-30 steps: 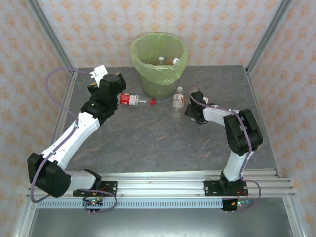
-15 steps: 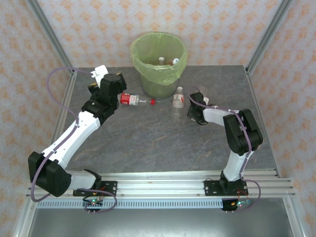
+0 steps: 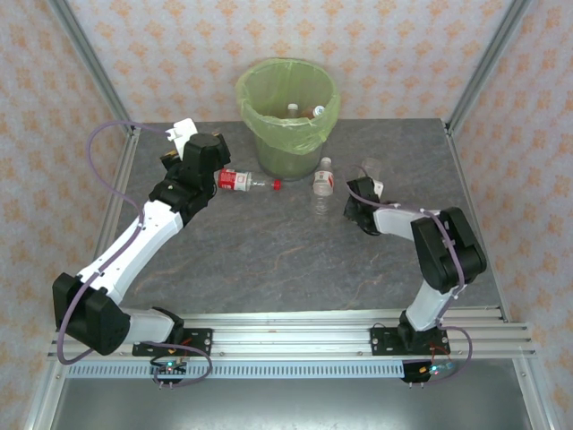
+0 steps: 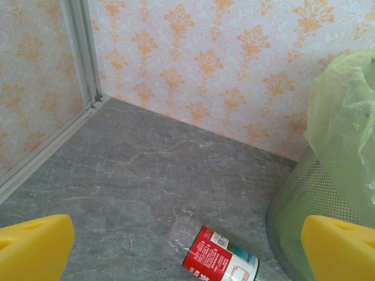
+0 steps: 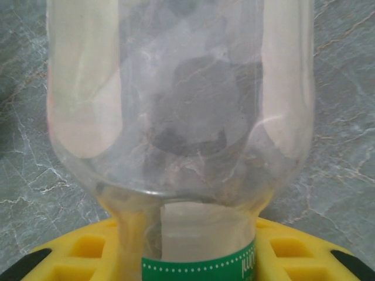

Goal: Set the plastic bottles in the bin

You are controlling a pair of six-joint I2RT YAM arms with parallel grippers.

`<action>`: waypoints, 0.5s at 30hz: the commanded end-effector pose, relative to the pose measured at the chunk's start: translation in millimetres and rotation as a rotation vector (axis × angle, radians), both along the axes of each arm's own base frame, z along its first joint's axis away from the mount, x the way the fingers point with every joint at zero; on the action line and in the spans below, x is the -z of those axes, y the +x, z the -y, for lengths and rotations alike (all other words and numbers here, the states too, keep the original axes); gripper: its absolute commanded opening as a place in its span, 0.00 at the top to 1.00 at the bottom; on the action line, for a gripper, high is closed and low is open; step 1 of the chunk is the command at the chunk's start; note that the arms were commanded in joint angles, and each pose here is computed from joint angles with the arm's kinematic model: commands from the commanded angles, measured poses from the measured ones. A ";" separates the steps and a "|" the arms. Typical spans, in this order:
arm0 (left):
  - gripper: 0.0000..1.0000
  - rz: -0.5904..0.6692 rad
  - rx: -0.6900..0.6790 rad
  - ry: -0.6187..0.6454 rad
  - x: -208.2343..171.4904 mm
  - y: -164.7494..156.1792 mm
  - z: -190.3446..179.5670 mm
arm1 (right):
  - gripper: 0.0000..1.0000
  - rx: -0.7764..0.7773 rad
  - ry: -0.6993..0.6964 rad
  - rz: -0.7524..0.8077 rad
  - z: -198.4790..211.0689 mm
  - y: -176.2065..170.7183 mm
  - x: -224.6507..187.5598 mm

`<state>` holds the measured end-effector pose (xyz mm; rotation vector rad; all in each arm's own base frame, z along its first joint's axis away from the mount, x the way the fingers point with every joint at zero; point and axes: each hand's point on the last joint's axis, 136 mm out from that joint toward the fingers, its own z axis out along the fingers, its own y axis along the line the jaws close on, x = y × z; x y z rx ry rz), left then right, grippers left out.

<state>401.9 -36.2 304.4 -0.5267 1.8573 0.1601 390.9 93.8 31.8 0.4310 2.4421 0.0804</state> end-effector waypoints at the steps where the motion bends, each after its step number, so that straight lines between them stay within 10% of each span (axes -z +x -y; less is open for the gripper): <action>1: 0.00 -0.003 -0.024 0.007 -4.9 1.4 -5.6 | 1.00 0.035 -0.014 0.138 7.3 12.4 -30.5; 15: 0.00 0.009 0.026 -0.021 -0.5 5.4 3.3 | 1.00 -0.007 0.076 0.330 0.3 10.0 -75.1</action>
